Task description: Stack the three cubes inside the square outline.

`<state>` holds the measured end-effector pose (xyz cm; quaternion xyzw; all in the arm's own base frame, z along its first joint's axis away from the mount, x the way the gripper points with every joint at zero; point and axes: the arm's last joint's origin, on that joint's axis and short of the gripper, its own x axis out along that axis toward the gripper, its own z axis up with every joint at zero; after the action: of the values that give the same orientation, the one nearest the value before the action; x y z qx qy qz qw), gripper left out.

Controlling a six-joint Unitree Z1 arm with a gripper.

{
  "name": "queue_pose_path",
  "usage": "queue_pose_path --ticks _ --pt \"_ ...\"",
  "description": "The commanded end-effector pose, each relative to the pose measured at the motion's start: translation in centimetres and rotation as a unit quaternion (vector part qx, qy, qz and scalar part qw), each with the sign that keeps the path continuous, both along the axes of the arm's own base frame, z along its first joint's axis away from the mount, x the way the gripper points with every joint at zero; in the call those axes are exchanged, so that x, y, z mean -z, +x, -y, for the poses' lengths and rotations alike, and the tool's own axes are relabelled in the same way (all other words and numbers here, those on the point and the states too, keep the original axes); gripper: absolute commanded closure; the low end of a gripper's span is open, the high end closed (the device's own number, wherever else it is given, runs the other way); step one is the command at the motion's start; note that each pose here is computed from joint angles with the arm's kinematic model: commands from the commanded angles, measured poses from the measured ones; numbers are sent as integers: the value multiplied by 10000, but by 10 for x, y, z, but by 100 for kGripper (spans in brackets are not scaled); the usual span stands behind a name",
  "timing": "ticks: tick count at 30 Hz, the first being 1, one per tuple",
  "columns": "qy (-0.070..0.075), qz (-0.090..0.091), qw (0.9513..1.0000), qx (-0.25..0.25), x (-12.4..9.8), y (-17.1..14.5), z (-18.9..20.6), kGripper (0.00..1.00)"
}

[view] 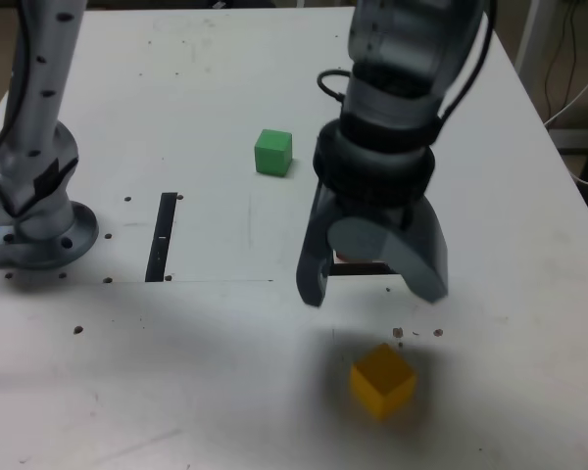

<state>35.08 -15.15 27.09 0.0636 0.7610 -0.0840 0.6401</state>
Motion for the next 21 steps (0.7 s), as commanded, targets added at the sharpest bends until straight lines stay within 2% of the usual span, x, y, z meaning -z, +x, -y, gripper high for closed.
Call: queue_pose_path --ticks 1,12,21 --pt "-2 -48 10000 37 4 3 9 1" --pt "-73 -84 9997 221 12 7 43 1" --pt "-33 -132 9995 301 16 8 47 1"
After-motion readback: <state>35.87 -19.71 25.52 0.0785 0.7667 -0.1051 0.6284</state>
